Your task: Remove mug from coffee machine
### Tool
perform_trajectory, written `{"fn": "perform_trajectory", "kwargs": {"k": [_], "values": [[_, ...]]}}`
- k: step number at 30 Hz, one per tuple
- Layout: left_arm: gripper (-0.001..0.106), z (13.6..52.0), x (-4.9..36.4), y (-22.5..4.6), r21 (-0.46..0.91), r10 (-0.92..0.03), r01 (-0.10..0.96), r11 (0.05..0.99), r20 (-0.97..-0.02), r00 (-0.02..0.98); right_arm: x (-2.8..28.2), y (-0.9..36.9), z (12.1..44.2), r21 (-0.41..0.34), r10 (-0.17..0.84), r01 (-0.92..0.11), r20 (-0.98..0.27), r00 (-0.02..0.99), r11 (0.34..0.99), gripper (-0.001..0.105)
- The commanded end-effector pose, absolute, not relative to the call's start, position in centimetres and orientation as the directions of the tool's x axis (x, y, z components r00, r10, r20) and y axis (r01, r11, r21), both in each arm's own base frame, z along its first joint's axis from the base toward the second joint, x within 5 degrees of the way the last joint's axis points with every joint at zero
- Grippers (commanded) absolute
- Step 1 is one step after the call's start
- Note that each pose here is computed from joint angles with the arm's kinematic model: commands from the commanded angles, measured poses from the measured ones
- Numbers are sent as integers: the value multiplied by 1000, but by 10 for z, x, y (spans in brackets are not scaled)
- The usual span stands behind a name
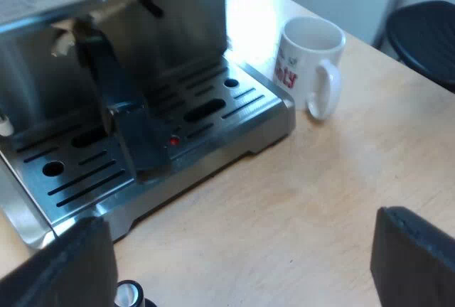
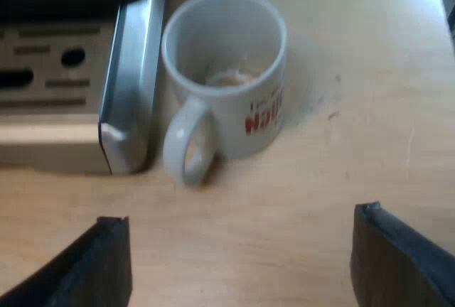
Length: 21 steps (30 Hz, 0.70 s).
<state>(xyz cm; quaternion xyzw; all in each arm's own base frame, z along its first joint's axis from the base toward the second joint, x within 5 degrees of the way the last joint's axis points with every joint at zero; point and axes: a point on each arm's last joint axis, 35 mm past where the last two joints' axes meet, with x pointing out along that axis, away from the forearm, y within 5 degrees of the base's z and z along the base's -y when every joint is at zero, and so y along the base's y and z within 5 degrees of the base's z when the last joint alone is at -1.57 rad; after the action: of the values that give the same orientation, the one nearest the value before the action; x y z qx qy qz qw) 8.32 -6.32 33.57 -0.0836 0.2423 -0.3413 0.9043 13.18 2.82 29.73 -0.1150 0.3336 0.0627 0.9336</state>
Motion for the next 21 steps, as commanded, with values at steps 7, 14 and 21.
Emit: {"fn": "perform_trajectory", "kwargs": {"k": [7, 14, 21], "values": [[79, 331, 84, -52, -327, -557, 451, 830, -460, 691, 155, 9, 313, -55, 55, -128, -686, 726, 990, 66], [79, 337, 90, -32, -360, -461, 316, 878, -460, 759, 156, -16, 312, -66, -33, -18, -691, 722, 998, 66], [79, 337, 92, -11, -325, -234, 74, 943, -486, 842, 137, -22, 320, -166, -101, -16, -670, 736, 986, 66]]}}
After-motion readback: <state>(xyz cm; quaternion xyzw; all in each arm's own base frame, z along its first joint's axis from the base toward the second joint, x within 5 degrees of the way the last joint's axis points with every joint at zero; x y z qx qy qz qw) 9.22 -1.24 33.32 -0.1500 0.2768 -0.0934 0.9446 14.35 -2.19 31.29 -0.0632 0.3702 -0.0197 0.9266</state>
